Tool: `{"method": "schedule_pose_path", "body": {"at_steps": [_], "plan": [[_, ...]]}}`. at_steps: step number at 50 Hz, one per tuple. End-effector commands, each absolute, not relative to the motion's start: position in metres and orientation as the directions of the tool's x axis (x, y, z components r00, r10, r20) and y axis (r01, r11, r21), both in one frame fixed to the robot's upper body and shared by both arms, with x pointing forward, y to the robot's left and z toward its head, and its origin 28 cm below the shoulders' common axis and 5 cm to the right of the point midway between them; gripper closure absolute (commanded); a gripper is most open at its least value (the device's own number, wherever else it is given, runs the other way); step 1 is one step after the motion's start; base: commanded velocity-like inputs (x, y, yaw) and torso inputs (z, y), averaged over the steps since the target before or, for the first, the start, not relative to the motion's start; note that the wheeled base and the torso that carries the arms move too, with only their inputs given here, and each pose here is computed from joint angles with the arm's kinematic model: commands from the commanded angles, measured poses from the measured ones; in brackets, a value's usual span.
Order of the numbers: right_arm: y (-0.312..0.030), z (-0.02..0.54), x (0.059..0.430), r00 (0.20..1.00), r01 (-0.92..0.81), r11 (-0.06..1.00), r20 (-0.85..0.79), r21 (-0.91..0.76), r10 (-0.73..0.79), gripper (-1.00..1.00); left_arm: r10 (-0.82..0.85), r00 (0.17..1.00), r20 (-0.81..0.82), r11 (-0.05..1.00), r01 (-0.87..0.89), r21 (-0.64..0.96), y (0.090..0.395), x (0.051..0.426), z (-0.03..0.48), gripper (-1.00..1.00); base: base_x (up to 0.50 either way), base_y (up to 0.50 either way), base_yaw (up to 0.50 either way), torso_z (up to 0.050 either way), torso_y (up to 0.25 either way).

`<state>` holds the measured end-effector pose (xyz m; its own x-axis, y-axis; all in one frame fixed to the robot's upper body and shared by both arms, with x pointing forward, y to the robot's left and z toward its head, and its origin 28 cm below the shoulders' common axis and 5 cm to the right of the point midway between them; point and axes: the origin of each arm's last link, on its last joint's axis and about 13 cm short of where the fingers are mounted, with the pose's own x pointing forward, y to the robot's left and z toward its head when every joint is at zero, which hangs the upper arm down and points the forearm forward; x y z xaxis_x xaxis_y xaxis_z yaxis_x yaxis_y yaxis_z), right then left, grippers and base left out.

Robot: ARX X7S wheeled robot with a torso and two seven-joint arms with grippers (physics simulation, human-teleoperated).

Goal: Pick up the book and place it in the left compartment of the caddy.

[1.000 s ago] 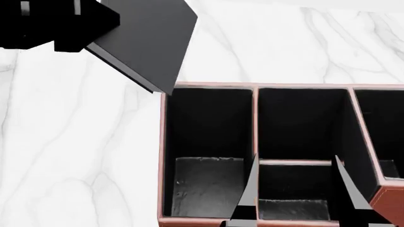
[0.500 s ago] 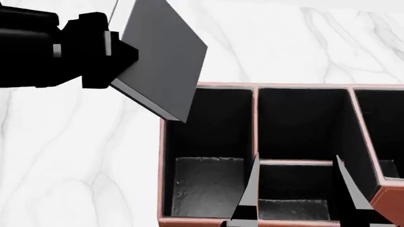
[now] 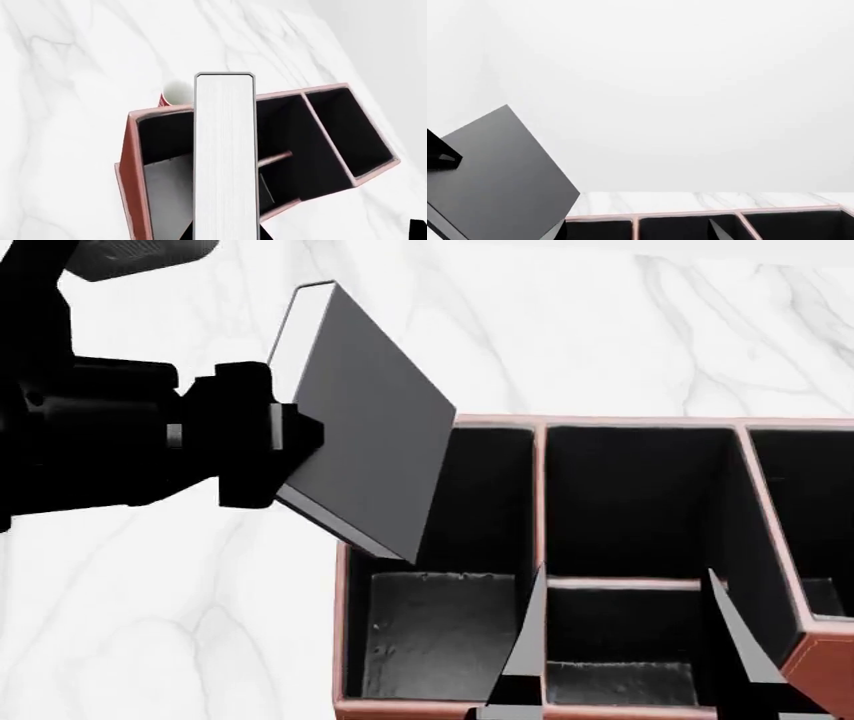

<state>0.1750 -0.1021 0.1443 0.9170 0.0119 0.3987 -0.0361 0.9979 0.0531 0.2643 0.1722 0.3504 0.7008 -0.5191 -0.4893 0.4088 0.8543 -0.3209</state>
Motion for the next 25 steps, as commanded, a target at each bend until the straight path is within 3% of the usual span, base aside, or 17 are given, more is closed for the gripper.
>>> {"method": "schedule_pose_path", "body": {"at_steps": [1, 25], "plan": [[-0.104, 0.146, 0.177, 0.908, -0.025, 0.999, 0.419, 0.048, 0.003, -1.0, -0.617, 0.67, -0.413, 0.778, 0.438, -0.451, 0.165, 0.263, 0.355, 1.0, 0.0, 0.0, 0.0, 0.0, 0.0], [-0.104, 0.146, 0.177, 0.908, -0.026, 0.999, 0.419, 0.048, 0.003, -1.0, -0.542, 0.739, -0.399, 0.82, 0.361, -0.444, 0.149, 0.271, 0.328, 1.0, 0.0, 0.0, 0.0, 0.0, 0.002]]}}
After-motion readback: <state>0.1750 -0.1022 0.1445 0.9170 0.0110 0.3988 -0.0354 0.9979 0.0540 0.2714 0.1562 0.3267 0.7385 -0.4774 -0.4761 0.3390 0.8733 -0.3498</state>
